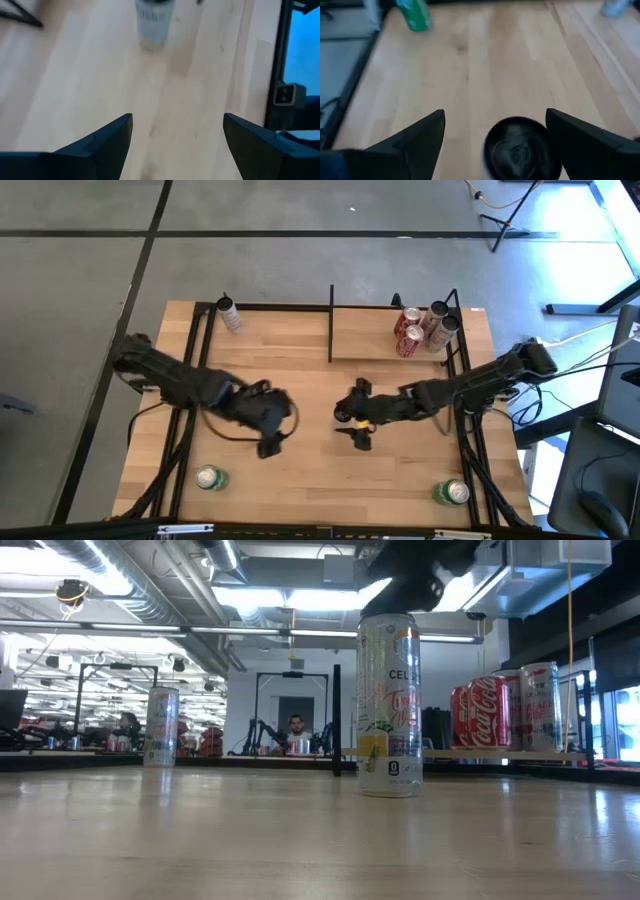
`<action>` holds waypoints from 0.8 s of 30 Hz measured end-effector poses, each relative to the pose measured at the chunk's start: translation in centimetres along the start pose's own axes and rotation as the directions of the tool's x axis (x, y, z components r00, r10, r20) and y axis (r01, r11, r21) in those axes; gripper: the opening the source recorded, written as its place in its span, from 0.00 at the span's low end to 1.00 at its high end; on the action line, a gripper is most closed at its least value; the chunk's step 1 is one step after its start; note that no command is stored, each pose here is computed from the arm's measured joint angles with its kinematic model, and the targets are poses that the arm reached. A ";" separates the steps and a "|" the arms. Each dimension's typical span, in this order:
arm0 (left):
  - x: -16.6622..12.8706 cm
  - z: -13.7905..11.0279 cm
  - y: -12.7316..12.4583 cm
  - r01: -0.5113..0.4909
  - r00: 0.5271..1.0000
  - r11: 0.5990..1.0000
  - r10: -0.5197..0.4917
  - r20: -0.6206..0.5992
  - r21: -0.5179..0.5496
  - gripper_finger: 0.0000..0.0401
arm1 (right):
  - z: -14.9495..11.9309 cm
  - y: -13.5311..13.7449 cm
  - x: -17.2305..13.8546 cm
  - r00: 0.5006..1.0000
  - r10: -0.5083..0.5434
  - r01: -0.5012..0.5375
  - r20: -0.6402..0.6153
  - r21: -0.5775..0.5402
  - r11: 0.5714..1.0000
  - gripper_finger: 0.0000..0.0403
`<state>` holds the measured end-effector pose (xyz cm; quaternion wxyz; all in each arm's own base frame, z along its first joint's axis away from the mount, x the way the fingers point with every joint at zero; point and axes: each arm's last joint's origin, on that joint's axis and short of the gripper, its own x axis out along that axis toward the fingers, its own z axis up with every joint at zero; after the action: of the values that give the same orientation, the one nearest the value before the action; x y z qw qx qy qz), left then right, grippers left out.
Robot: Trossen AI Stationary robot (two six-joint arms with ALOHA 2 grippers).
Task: Place canned beverage on shelf
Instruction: Put the bottom white-yellow soda can on the shelf
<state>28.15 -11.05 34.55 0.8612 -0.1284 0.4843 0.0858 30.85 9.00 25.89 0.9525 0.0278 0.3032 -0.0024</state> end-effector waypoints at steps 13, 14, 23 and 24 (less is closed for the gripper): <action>-2.3 -8.7 1.4 0.135 0.983 0.985 -0.119 0.140 -0.111 0.74 | 3.1 -0.9 3.6 0.896 -0.078 0.125 -0.437 0.081 0.989 0.82; -2.4 -8.8 1.3 0.139 0.981 0.984 -0.122 0.148 -0.108 0.74 | 3.1 -0.8 3.7 0.895 -0.064 0.116 -0.441 0.092 0.989 0.82; -2.5 -9.1 1.2 0.119 0.981 0.991 -0.107 0.165 -0.064 0.74 | 2.8 -0.8 3.9 0.885 -0.073 0.150 -0.461 0.132 0.980 0.69; -2.5 -9.2 1.2 0.118 0.981 0.991 -0.106 0.164 -0.063 0.74 | 2.8 -0.8 3.9 0.883 -0.073 0.150 -0.464 0.132 0.980 0.64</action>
<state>19.11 -12.78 31.98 0.8956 -0.1795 0.4020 0.0649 35.66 8.13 25.91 0.8471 0.0883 0.5185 -0.0755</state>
